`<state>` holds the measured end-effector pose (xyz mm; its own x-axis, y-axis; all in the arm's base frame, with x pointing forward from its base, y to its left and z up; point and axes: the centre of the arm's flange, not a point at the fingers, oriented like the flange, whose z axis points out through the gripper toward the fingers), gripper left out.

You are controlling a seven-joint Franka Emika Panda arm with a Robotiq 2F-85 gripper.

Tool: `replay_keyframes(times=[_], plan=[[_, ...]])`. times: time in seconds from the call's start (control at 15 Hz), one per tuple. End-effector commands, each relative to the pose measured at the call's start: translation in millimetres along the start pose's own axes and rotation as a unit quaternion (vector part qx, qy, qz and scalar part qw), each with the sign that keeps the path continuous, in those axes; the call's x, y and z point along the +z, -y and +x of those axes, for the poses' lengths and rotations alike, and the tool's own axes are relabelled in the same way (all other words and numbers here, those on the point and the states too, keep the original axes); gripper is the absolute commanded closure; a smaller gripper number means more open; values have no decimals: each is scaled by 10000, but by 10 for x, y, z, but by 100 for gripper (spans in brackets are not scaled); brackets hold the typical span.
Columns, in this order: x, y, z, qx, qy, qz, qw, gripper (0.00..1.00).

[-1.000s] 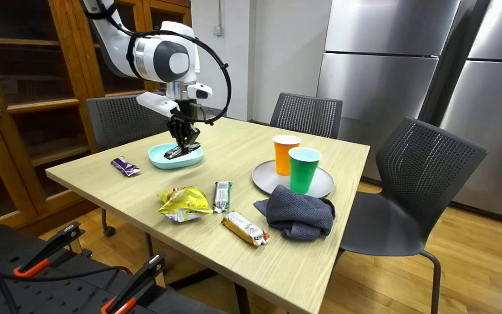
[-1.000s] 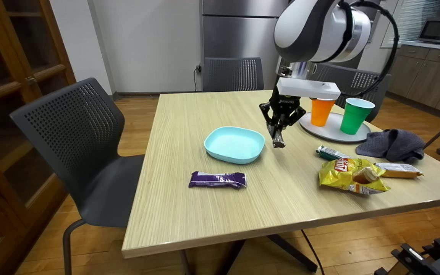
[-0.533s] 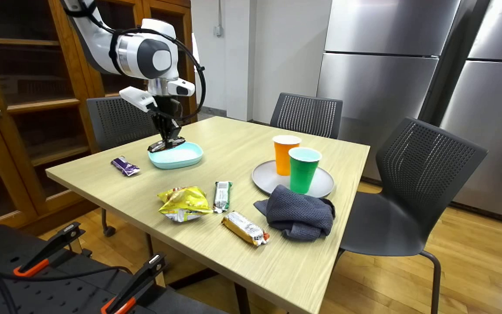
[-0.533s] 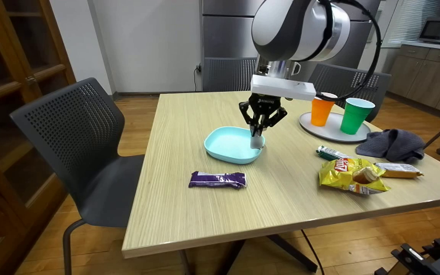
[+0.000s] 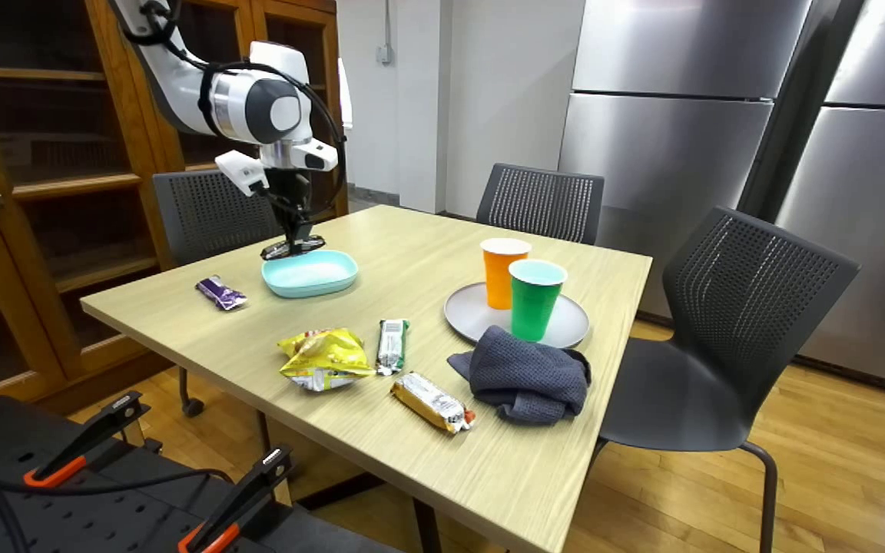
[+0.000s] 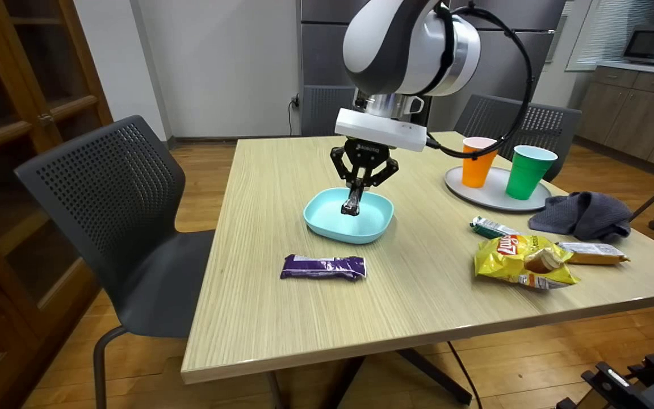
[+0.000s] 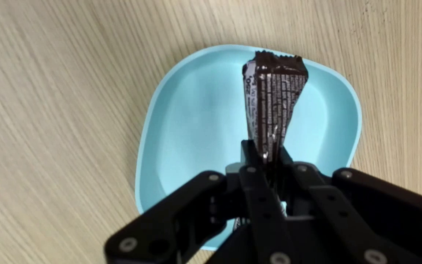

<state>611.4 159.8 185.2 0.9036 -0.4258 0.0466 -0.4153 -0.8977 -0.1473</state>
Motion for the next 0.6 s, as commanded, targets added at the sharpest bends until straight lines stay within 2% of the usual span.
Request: replay_keyframes(times=[0.0, 0.33, 0.4, 0.53], plan=[[70, 197, 144, 232, 6, 50, 9997, 97], [149, 211, 205, 258, -2, 42, 9997, 97], [158, 203, 207, 262, -59, 53, 9996, 62], [166, 184, 212, 243, -77, 46, 9997, 54]])
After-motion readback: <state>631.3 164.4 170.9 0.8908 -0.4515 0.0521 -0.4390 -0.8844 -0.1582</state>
